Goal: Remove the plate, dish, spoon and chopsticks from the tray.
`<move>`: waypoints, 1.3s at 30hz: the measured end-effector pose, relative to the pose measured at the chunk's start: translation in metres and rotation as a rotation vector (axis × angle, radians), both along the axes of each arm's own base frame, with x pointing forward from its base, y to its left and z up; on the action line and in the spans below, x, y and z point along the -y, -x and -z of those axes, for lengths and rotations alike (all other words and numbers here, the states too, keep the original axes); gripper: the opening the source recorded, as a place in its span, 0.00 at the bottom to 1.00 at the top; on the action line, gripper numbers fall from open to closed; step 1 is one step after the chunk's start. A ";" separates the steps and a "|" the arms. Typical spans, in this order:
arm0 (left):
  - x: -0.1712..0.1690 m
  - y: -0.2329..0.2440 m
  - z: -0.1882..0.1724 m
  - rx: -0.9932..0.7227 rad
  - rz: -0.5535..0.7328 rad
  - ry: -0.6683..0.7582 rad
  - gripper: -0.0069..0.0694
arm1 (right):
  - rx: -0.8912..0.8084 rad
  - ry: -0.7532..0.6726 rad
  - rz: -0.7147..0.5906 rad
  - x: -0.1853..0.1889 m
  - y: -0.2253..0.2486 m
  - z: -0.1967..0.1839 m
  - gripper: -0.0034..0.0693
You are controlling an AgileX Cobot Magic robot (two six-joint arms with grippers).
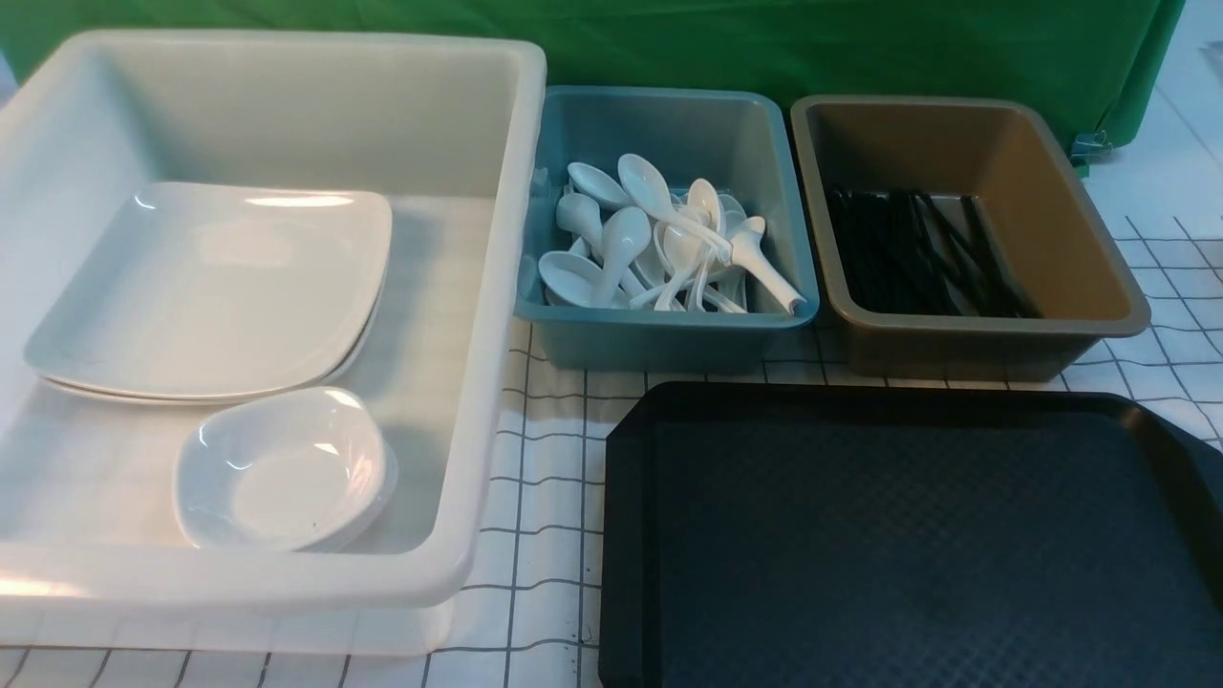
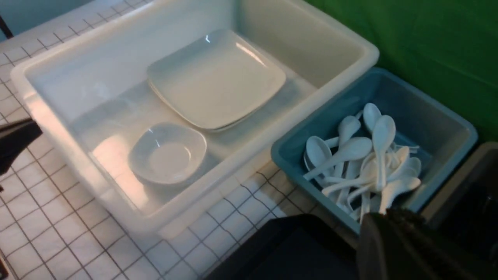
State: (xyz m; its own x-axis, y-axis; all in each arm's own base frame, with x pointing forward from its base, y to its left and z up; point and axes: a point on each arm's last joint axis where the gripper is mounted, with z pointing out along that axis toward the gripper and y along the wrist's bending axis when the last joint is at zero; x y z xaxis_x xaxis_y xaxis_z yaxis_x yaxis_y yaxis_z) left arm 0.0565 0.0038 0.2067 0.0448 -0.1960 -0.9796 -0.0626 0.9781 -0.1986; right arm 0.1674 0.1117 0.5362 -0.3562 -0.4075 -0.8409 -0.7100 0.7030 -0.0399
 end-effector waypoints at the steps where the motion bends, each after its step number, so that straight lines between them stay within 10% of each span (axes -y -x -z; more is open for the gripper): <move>1: 0.000 0.000 0.000 0.000 0.000 -0.007 0.10 | 0.006 0.007 0.008 0.007 0.012 0.002 0.09; 18: 0.000 0.000 0.000 -0.001 0.000 -0.014 0.10 | 0.245 -0.127 0.184 0.106 0.170 0.109 0.09; 39: 0.000 0.000 0.000 -0.001 -0.001 -0.017 0.10 | 0.542 -0.387 0.262 0.076 0.102 0.209 0.10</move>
State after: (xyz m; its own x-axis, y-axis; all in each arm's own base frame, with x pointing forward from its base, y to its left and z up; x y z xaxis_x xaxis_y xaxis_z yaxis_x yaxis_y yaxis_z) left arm 0.0565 0.0038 0.2067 0.0437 -0.1790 -0.9829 -0.0634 0.9813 -0.1816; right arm 0.0657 0.0353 0.3277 0.1070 -0.0019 -0.9943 -0.4667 0.8829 -0.0520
